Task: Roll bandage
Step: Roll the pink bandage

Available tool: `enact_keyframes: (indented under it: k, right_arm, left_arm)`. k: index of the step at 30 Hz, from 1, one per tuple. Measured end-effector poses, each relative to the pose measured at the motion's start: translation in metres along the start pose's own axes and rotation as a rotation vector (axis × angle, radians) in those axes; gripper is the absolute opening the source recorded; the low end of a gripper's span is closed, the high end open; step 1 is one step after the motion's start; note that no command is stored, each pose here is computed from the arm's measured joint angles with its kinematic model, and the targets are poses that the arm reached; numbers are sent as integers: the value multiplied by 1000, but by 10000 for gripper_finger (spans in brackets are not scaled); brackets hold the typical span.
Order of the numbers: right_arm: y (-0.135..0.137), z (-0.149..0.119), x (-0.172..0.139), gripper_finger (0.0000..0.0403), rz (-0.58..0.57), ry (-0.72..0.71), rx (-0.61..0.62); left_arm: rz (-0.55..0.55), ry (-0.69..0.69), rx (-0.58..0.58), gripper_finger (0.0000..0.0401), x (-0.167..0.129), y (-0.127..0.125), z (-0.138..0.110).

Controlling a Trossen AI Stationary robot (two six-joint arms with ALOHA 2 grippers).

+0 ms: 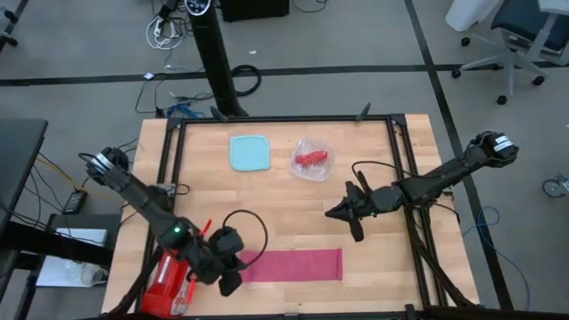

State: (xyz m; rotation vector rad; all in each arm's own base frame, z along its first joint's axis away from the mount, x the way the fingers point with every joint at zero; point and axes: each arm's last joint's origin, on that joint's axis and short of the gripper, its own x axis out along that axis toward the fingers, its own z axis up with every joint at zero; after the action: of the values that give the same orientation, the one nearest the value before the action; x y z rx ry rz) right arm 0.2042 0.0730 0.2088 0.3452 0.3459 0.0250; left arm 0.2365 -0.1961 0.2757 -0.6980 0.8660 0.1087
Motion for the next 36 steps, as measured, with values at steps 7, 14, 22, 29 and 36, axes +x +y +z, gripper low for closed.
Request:
enact_keyframes:
  k: [7,14,22,29,36]
  right_arm:
    - [6,-21,18,11,-25,84,-13]
    - [10,-31,39,11,-27,165,-93]
    - [20,-34,57,11,103,248,-230]
    - [22,-35,55,11,139,269,-213]
    - [31,-46,45,11,276,424,-187]
  left_arm:
    - [42,31,-239,1,18,-1,-13]
    - [119,119,-317,1,39,5,-18]
    - [209,239,-69,1,47,16,-25]
    - [188,289,302,1,57,18,-29]
    - [247,356,484,1,82,28,-38]
